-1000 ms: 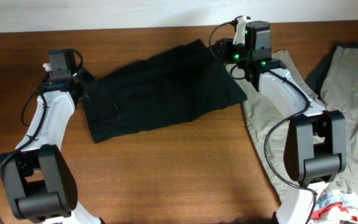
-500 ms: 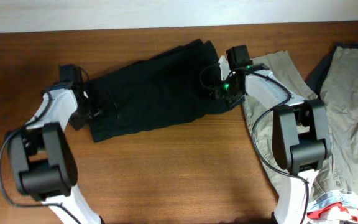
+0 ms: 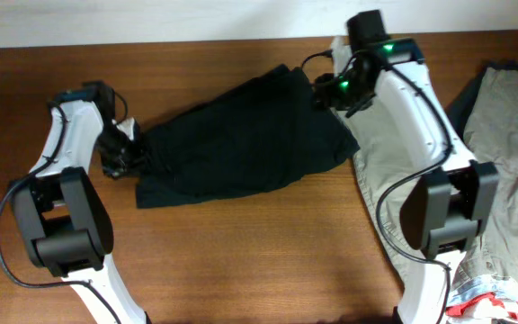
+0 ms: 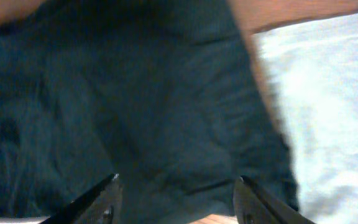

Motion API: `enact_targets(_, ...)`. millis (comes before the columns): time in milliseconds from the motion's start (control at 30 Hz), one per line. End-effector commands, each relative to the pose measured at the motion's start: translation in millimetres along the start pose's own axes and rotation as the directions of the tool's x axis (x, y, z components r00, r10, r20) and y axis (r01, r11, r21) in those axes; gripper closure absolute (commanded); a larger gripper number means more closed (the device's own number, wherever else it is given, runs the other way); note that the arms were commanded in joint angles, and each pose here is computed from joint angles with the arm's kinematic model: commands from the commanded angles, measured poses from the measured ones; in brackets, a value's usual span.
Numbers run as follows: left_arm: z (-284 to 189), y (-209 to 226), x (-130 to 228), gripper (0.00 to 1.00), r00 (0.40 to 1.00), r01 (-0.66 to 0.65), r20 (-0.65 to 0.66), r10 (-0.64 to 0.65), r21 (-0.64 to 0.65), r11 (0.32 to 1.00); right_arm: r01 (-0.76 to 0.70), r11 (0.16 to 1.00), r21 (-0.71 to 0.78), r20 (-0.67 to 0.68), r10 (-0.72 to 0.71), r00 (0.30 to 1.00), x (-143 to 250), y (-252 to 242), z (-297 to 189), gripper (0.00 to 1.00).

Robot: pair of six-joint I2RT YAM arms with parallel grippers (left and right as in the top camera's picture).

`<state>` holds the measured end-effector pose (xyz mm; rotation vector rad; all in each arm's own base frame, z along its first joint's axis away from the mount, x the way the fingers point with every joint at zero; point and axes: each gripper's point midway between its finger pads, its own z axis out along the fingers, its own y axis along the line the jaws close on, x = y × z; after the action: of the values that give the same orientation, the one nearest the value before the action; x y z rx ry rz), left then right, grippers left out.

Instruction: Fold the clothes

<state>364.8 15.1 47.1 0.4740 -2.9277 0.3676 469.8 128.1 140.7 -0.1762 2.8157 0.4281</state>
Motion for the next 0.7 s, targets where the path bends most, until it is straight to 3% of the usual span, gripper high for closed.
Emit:
enact_targets(0, -62.8, -17.0, -6.6, 1.00, 0.992, -0.065, 0.105, 0.064, 0.004, 0.998, 0.082, 0.986, -0.142, -0.140, -0.102, 0.985, 39.8, 63.1, 34.0, 0.45)
enact_targets(133, -124.2, -40.5, 8.4, 1.00, 0.959, -0.124, 0.266, 0.102, 0.069, 0.990, 0.193, 0.921, -0.339, -0.211, -0.274, 0.938, 103.0, 152.7, 100.9, 0.50)
enact_targets(267, -155.0, -64.4, 29.4, 1.00, 0.936, -0.186, 0.330, 0.123, 0.167, 0.968, 0.272, 0.831, -0.485, -0.222, -0.418, 0.881, 153.8, 226.6, 144.1, 0.53)
enact_targets(333, -171.6, -73.3, 28.4, 1.00, 0.905, -0.228, 0.402, 0.139, 0.183, 0.956, 0.319, 0.795, -0.516, -0.219, -0.483, 0.848, 180.9, 256.2, 160.9, 0.52)
enact_targets(400, -170.9, -82.0, 27.5, 1.00, 0.896, -0.255, 0.413, 0.163, 0.179, 0.950, 0.369, 0.775, -0.513, -0.166, -0.512, 0.843, 177.9, 268.5, 161.5, 0.46)
enact_targets(500, -160.0, -100.4, 33.9, 1.00, 0.889, -0.304, 0.398, 0.227, 0.141, 0.942, 0.377, 0.835, -0.401, -0.123, -0.456, 0.881, 126.9, 241.3, 136.9, 0.37)
enact_targets(567, -151.7, -103.4, 37.3, 1.00, 0.879, -0.318, 0.387, 0.280, 0.036, 0.947, 0.333, 0.885, -0.324, -0.111, -0.385, 0.916, 86.0, 207.5, 103.9, 0.35)
enact_targets(600, -147.7, -105.6, 39.1, 1.00, 0.871, -0.328, 0.380, 0.311, -0.022, 0.945, 0.282, 0.925, -0.255, -0.123, -0.321, 0.939, 62.9, 170.3, 77.2, 0.35)
enact_targets(667, -141.2, -114.7, 42.7, 1.00, 0.859, -0.355, 0.369, 0.356, -0.072, 0.932, 0.180, 0.976, -0.122, -0.187, -0.201, 0.962, 52.1, 103.5, 55.7, 0.35)
